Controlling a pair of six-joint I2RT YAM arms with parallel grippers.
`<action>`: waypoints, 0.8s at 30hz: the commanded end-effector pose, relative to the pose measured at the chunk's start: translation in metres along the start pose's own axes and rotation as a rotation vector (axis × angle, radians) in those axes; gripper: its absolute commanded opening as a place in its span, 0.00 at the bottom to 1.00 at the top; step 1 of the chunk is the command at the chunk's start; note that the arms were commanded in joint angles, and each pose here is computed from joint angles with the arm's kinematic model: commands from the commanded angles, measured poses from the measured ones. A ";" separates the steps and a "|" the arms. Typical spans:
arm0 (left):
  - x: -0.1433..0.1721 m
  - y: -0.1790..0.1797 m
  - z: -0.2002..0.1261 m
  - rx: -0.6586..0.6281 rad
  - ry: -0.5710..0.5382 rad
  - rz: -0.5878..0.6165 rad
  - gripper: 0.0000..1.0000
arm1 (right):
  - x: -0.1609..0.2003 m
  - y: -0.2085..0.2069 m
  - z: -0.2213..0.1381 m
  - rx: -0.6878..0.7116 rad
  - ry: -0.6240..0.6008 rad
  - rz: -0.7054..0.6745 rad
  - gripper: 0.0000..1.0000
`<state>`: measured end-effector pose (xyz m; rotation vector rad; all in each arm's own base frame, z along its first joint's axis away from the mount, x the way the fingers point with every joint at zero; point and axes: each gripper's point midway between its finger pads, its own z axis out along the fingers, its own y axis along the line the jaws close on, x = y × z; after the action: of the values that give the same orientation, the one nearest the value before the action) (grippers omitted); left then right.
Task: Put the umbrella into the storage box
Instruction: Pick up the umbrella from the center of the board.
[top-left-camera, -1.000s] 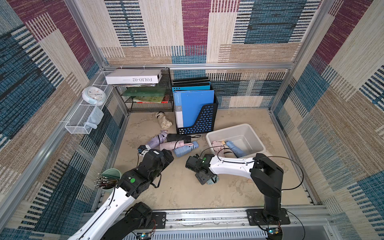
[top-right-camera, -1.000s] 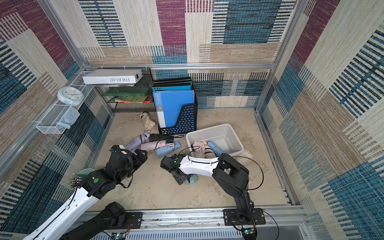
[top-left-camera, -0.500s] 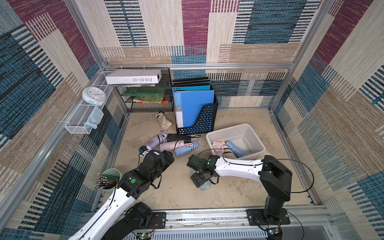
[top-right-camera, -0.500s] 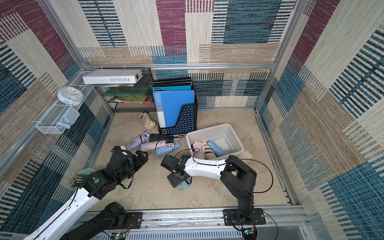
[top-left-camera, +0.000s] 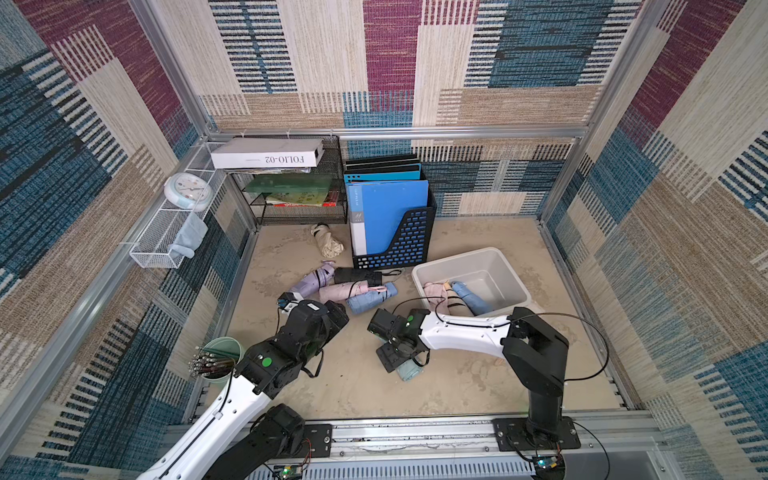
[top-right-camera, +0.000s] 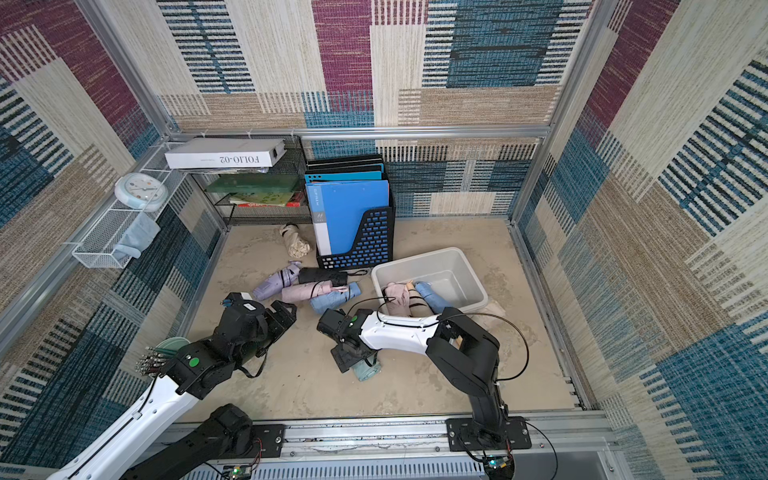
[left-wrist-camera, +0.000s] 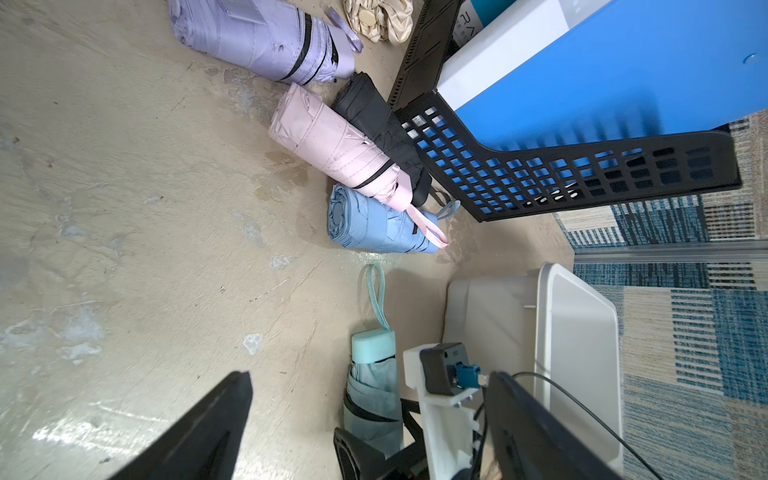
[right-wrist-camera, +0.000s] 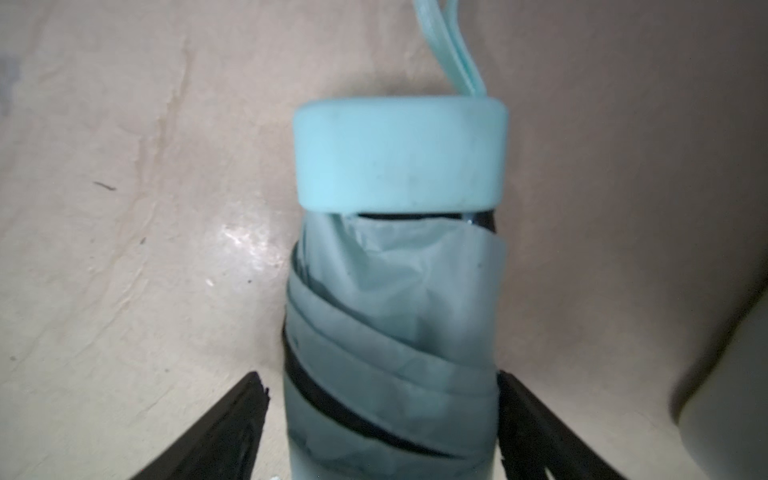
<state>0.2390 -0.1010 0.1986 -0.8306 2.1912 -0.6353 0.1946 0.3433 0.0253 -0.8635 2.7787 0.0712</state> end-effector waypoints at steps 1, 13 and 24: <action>-0.001 -0.002 0.000 0.008 -0.003 0.001 0.92 | 0.009 -0.004 0.008 0.021 0.042 -0.017 0.83; -0.001 -0.003 -0.001 0.015 -0.002 0.001 0.92 | 0.013 -0.003 0.006 0.017 0.037 -0.032 0.63; -0.004 -0.004 -0.004 0.015 -0.014 0.002 0.92 | 0.004 0.005 -0.014 -0.029 -0.025 -0.045 0.49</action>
<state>0.2386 -0.1006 0.2007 -0.8290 2.1848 -0.6412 0.1869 0.3437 0.0293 -0.9184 2.7519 0.0992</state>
